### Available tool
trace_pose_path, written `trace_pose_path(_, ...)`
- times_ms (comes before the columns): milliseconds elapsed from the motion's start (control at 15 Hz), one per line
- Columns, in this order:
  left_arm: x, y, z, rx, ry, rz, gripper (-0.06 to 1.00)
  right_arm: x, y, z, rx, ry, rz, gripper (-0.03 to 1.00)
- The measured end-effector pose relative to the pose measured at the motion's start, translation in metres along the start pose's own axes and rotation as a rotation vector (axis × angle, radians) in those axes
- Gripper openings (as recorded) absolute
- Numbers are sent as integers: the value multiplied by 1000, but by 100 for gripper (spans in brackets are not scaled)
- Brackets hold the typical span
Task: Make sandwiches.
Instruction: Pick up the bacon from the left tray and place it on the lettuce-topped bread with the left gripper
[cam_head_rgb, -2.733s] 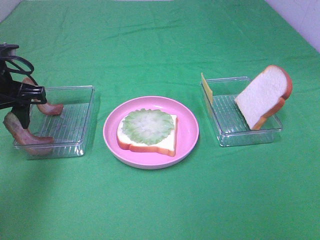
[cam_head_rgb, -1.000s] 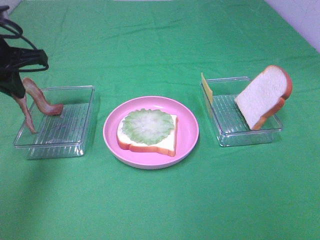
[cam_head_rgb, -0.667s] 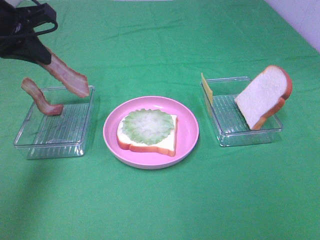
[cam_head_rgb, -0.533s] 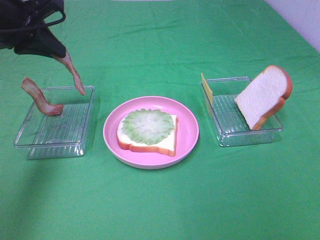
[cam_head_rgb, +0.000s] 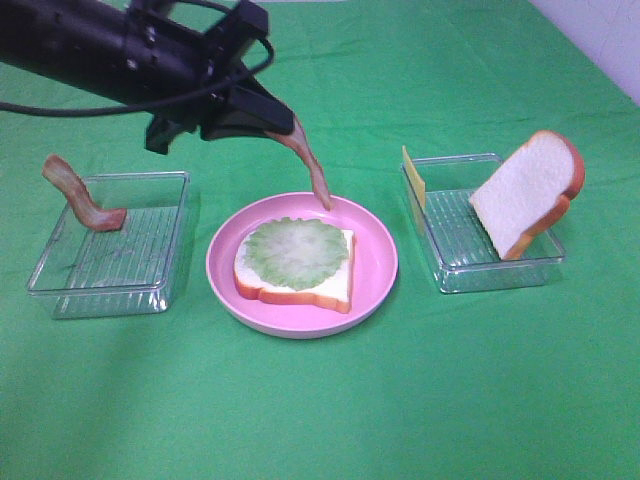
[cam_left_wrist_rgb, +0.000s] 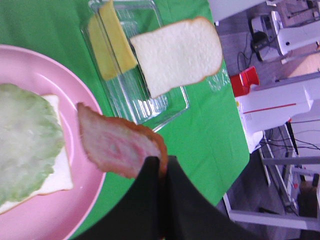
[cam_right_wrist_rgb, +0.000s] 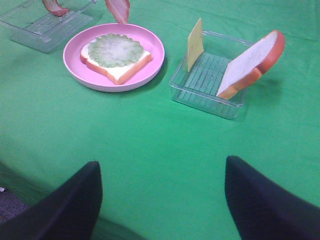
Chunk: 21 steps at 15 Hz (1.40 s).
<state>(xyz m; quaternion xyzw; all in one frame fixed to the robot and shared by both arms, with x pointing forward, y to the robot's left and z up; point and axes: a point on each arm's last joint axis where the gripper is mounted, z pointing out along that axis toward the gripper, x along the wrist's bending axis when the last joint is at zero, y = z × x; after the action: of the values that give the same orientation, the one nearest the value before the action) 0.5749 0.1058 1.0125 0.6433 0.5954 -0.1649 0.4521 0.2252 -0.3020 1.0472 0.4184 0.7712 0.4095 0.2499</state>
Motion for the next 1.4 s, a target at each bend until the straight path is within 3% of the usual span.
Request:
trace_pose_path(133,5,-23,44,89,-33,19,0,0,0,0,0,0,0,66)
trace_pose_path(333,23,-30,62,111,6,12,0,0,0,0,0,0,0,66)
trace_pose_path(667,48,-28,68,95,187,205,0,0,0,0,0,0,0,66)
trace_pose_path(1000,55,-25,66,93,261,308,0,0,0,0,0,0,0,66)
trace_pose_path(1400,71,-14,55,67,306,199,2,0,0,0,0,0,0,66)
